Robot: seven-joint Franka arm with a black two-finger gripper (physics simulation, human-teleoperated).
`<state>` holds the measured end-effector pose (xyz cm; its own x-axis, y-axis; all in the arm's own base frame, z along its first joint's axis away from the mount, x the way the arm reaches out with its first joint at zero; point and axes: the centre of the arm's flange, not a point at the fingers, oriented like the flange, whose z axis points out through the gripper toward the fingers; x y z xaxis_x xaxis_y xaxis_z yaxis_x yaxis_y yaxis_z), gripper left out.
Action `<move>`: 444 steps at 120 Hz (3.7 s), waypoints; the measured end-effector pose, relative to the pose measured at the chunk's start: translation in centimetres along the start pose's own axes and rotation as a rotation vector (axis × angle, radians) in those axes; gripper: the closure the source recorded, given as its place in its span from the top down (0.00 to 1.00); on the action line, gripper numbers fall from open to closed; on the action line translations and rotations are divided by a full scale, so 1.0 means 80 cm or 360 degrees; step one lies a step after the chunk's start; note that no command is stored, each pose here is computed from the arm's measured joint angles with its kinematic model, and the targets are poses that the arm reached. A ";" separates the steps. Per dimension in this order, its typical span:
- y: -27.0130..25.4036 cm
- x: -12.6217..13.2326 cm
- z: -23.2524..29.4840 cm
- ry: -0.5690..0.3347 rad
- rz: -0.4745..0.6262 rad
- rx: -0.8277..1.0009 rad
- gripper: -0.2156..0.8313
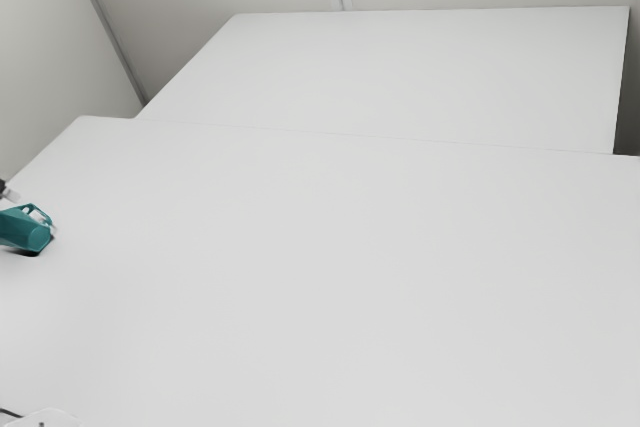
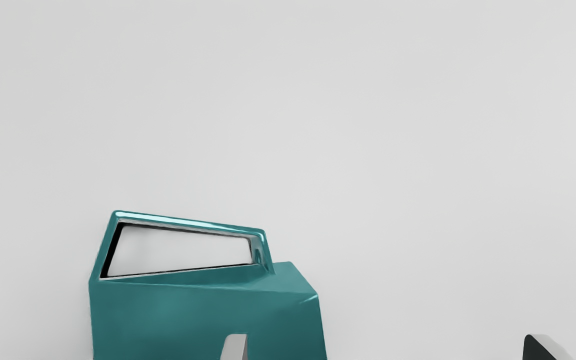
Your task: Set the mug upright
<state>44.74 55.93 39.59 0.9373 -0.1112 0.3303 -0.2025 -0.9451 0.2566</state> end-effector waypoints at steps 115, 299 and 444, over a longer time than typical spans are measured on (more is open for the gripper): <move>-0.097 -0.060 0.048 0.0141 0.0042 -0.0154 0.79; -0.058 -0.045 0.024 0.0335 0.0205 -0.0537 0.06; 0.508 0.223 0.171 -0.0334 0.0370 0.0210 0.04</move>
<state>57.16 11.32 43.47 0.9112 -0.3760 0.1683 -0.3919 -0.9172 0.0722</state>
